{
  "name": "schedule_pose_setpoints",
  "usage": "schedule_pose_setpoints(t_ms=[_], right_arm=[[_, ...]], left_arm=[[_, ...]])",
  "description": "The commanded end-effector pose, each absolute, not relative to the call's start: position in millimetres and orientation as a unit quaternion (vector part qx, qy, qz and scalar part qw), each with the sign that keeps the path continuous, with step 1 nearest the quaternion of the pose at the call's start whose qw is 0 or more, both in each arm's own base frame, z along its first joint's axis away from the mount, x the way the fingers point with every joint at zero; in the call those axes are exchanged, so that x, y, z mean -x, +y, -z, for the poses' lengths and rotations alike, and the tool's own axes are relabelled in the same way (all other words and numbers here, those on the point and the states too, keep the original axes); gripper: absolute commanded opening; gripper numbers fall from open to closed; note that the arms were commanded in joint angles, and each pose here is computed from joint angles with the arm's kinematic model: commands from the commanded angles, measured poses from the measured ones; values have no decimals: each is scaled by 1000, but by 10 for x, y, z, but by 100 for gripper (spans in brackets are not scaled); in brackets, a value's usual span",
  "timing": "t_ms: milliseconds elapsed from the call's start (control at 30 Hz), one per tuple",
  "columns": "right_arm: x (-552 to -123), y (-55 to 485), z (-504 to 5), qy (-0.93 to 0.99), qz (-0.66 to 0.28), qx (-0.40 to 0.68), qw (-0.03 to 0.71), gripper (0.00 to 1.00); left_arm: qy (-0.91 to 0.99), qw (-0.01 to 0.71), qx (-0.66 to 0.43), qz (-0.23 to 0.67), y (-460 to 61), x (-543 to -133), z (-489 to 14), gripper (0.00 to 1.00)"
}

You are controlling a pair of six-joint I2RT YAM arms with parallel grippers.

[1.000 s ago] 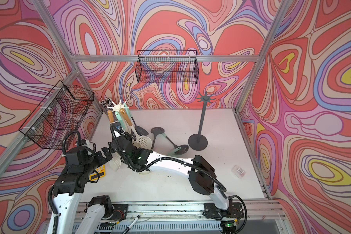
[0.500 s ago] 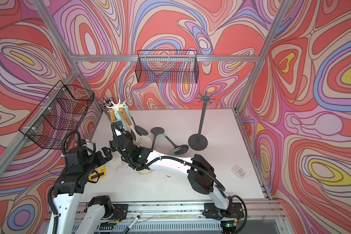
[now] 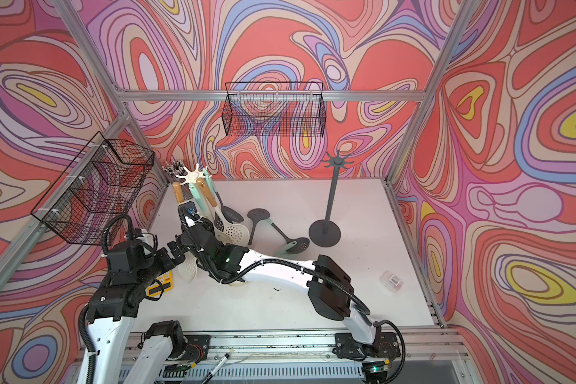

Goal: Hang the skimmer on the kitchen utensil rack
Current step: Hang the skimmer on the rack.

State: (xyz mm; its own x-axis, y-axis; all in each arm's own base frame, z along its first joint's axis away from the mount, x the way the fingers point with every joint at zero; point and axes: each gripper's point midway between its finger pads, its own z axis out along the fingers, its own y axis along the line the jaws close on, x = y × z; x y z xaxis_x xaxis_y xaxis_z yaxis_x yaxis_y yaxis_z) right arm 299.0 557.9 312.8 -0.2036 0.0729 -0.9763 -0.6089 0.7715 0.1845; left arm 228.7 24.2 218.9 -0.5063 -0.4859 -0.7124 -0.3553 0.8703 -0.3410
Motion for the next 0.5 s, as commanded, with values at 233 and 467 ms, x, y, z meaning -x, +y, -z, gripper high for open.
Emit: schedule_pose_setpoints(t_ms=[233, 467], right_arm=[[-2967, 5590, -3442, 704, -311, 168, 616, 0], [-3013, 5613, -3418, 708, -316, 162, 610, 0]], left_arm=[[862, 442, 235, 80, 211, -2300, -2206, 100], [862, 443, 232, 81, 202, -2294, -2217, 100]])
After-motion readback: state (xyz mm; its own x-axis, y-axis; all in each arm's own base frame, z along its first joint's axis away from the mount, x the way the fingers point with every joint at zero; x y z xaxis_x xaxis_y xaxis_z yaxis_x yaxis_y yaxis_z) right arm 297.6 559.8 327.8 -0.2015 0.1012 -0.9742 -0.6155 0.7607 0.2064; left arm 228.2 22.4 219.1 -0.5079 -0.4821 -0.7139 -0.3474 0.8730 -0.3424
